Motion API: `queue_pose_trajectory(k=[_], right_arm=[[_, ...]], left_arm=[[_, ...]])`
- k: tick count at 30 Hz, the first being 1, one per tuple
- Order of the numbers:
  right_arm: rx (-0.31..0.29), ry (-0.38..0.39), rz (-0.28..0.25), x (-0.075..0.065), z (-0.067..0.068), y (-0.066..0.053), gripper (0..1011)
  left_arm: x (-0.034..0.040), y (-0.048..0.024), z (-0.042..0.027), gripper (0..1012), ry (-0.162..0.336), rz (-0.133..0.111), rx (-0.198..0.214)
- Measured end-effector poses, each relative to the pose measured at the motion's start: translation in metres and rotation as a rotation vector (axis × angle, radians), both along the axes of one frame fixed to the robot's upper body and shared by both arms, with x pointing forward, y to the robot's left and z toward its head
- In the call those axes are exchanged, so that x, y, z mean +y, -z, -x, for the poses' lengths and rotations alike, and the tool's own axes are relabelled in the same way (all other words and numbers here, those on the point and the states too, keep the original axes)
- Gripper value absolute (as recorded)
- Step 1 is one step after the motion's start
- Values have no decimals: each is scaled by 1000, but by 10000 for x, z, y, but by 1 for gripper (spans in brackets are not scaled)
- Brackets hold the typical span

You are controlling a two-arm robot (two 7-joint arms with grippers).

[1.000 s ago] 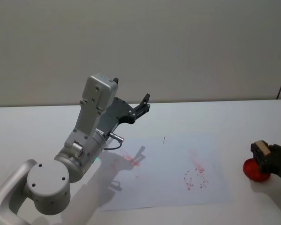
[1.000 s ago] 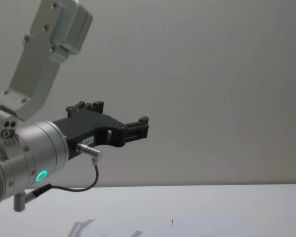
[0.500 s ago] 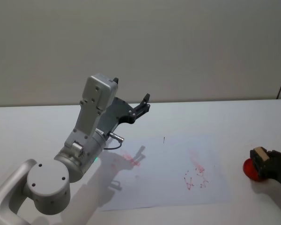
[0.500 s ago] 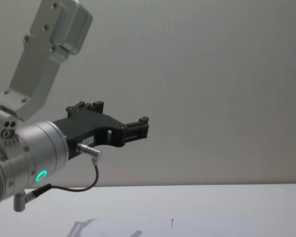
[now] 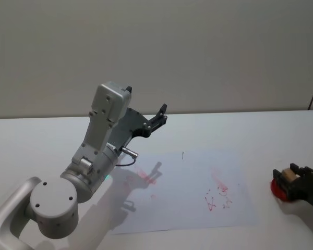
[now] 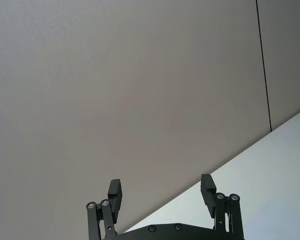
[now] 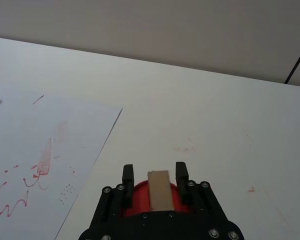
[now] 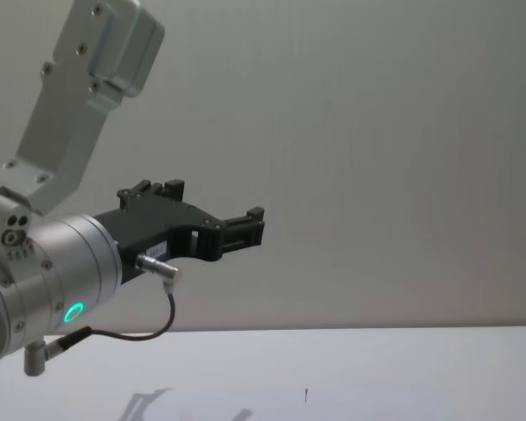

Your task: Use the one hand to pick up the stamp and affix it onto the A4 paper.

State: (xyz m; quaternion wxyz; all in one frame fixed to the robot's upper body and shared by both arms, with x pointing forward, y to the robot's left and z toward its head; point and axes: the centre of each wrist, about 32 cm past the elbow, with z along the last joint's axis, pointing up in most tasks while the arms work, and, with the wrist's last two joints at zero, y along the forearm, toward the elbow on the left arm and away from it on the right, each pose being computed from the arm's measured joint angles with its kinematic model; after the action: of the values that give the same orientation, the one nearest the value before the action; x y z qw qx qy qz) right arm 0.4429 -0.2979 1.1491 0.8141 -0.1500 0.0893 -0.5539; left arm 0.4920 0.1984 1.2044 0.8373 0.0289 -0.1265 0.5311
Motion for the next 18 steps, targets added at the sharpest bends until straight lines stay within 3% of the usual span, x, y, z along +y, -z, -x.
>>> queue_pose_trajectory(k=[6,18], right_arm=[[2,-1,2,-1,-7,3,673],[6,-3,5,-1,-13,10,981]], left_arm=[[0,0,0,1001,0,0,0],[0,0,0,1001,0,0,0]])
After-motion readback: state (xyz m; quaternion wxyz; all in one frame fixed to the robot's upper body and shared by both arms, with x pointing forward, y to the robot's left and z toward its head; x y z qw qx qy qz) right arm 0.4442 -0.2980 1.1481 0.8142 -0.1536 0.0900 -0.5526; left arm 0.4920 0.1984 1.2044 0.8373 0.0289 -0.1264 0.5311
